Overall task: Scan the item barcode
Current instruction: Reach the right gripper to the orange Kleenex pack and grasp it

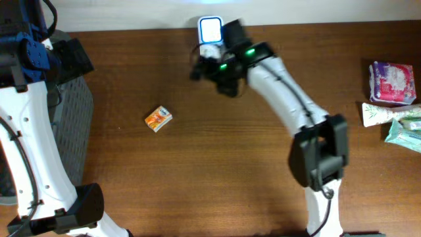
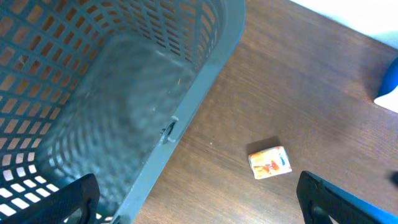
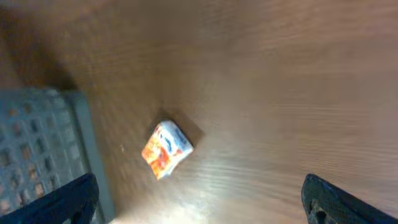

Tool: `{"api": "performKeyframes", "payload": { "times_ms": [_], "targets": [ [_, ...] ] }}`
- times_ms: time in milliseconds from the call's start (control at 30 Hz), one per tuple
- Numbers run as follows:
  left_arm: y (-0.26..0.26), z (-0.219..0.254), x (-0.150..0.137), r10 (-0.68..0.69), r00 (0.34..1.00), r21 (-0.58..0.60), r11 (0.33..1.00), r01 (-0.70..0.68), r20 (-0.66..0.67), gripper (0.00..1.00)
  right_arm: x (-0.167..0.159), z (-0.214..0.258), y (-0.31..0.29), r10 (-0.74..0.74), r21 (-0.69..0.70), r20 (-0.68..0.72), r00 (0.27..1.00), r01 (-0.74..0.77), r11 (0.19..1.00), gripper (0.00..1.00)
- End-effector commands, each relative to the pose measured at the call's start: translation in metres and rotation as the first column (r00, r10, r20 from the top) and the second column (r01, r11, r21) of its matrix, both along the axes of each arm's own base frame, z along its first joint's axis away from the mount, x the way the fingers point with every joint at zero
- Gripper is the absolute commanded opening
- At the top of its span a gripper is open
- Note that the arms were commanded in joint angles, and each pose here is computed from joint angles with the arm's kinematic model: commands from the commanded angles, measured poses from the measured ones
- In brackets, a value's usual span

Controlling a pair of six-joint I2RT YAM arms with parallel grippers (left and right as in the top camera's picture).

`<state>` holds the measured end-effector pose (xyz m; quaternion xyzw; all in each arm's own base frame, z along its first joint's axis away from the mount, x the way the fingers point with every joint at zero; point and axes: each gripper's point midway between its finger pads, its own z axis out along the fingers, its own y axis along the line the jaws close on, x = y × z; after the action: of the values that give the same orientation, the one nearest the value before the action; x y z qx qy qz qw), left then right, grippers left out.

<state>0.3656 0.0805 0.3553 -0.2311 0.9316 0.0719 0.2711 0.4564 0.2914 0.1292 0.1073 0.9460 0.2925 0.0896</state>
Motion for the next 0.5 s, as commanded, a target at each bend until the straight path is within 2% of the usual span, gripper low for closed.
{"api": "performKeyframes", "payload": {
  "times_ms": [0,67,100,167,200,300,467],
  "targets": [
    [0.002,0.007,-0.002,-0.001,1.000,0.013,1.000,0.001,0.018,0.99,-0.010,-0.037,0.032,-0.212,-0.080,-0.076,0.974,0.206,0.975,0.99],
    [0.002,0.007,-0.002,-0.001,1.000,0.013,1.000,0.001,0.018,0.99,-0.024,-0.057,0.060,-0.270,-0.070,-0.144,0.952,0.262,0.962,0.93],
    [0.002,0.007,-0.002,-0.001,1.000,0.013,1.000,0.001,0.018,0.99,-0.029,-0.066,0.077,-0.281,-0.053,-0.160,0.946,0.276,0.960,0.82],
    [0.002,0.007,-0.002,-0.002,1.000,0.013,1.000,0.002,0.018,0.99,-0.034,-0.076,0.099,-0.273,-0.027,-0.162,0.948,0.272,0.962,0.75],
    [0.002,0.007,-0.002,-0.002,1.000,0.013,1.000,0.002,0.018,0.99,-0.042,-0.085,0.112,-0.280,-0.024,-0.182,0.943,0.280,0.960,0.66],
    [0.002,0.007,-0.002,-0.001,1.000,0.013,1.000,0.001,0.018,0.99,-0.056,-0.096,0.124,-0.316,-0.036,-0.233,0.920,0.317,0.948,0.63],
    [0.002,0.007,-0.002,-0.001,1.000,0.013,1.000,0.001,0.018,0.99,-0.066,-0.122,0.132,-0.317,-0.086,-0.217,0.924,0.305,0.948,0.62]
  ]
}}
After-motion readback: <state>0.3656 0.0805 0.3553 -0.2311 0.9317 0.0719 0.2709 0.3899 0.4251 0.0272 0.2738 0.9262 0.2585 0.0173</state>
